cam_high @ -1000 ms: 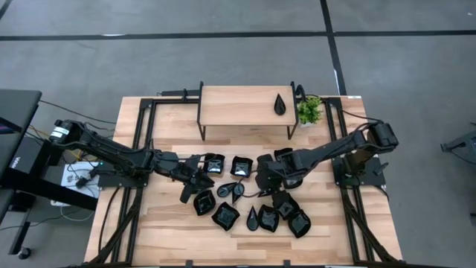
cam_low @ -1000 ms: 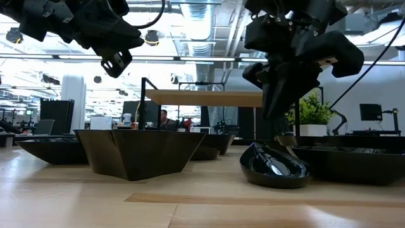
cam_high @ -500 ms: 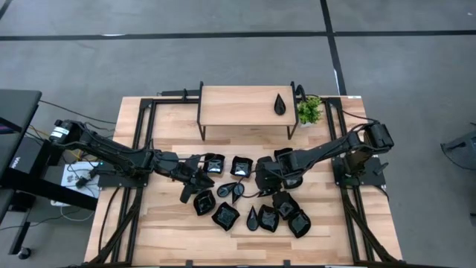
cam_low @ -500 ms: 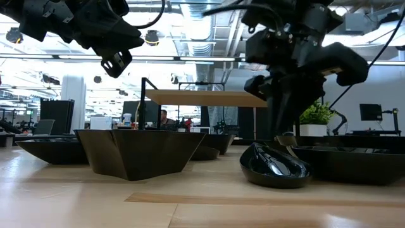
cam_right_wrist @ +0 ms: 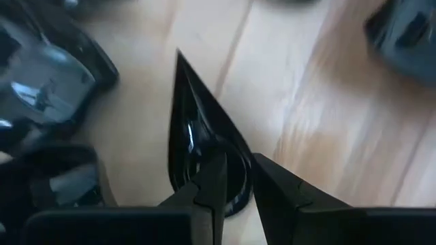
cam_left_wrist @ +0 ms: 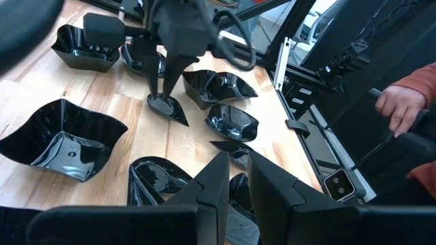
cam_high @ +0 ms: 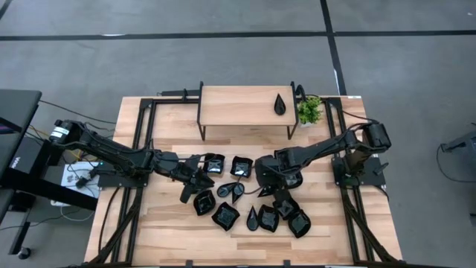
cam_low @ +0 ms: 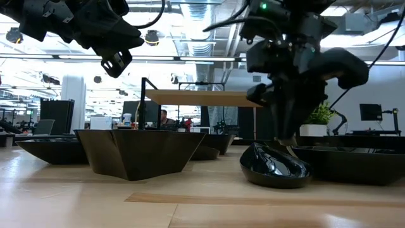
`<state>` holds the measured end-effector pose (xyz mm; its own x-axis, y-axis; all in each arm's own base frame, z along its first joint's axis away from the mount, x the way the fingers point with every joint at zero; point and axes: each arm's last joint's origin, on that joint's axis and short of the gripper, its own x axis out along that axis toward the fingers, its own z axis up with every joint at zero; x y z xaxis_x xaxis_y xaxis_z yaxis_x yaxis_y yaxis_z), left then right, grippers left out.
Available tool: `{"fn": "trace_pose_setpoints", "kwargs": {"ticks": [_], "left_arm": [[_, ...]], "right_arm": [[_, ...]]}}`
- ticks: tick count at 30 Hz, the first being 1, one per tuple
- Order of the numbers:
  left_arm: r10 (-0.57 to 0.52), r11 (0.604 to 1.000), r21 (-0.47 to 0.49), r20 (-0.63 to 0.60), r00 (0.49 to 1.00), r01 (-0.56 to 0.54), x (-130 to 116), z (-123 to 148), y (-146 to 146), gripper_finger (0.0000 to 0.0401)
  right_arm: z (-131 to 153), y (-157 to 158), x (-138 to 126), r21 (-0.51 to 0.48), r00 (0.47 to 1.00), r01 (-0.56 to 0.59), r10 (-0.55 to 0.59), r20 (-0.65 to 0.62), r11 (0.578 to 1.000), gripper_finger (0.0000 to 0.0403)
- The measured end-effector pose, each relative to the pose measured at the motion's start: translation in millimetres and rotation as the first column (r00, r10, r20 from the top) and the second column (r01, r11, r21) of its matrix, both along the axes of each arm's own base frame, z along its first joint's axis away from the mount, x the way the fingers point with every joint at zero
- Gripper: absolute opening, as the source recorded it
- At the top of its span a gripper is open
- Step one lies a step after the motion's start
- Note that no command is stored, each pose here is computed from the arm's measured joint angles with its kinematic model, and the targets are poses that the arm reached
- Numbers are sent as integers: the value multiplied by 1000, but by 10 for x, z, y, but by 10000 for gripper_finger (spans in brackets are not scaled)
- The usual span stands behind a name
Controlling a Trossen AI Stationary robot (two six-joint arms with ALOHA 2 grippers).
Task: Pick & Place Mini shaped plates
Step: Stack the black drop shaped plate on top of the black drop shaped plate on the shelf
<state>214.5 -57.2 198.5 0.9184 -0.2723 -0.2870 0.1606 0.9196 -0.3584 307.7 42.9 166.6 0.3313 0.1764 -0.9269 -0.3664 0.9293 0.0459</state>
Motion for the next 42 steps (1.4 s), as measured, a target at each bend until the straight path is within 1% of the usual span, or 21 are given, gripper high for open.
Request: {"fn": "trace_pose_setpoints", "kwargs": {"ticks": [3, 9, 11, 31, 42], "left_arm": [[0, 1000, 0, 1, 1000, 0, 0, 1, 0, 56], [0, 1000, -1, 3, 1000, 0, 1, 3, 0, 56], [0, 1000, -2, 6, 1000, 0, 2, 6, 0, 56], [0, 1000, -2, 6, 1000, 0, 2, 5, -1, 56], [0, 1000, -2, 6, 1000, 0, 2, 5, -1, 56]], "right_arm": [[-46, -1, 0, -3, 1000, -4, 4, -19, 1000, 65], [-97, 5, 59, -4, 1000, -10, 10, 5, 1000, 65], [-110, 3, 48, -6, 1000, -10, 10, -10, 1000, 65], [-123, -69, 32, -28, 999, -45, 44, -30, 999, 65], [-123, -103, 36, -29, 999, -40, 39, -28, 999, 65]]}}
